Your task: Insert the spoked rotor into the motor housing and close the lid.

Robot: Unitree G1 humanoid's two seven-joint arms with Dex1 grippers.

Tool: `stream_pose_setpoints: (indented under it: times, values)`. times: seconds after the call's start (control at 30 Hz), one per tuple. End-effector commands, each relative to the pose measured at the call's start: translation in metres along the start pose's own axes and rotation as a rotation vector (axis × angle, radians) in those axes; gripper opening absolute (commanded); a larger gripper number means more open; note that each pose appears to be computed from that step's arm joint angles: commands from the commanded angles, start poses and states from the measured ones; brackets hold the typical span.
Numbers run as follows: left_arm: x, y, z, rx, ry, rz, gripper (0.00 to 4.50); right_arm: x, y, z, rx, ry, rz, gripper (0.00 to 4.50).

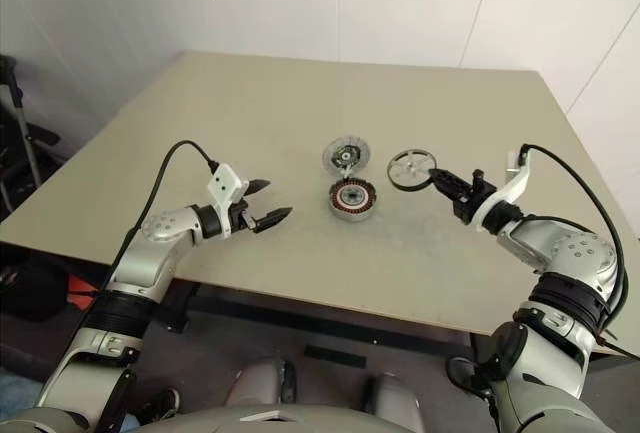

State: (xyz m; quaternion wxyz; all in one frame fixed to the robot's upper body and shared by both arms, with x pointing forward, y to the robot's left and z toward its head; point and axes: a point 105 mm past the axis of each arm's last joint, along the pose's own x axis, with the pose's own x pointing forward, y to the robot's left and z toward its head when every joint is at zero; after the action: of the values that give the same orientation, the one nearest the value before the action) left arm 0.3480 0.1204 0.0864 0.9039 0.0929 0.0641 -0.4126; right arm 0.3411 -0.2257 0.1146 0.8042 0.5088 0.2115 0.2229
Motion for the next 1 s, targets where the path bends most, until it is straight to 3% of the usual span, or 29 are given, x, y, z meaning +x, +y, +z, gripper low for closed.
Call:
stream_pose_setpoints:
  times: [0.03, 1.0]
  values:
    - [0.0, 0.002, 0.01, 0.039, -0.026, 0.001, 4.5, 0.003, 0.016, -0.004, -0.029, 0.029, 0.039, 0.34]
    - [-0.002, -0.001, 0.005, 0.034, -0.011, 0.002, 4.5, 0.046, 0.024, -0.051, 0.038, 0.121, 0.091, 0.34]
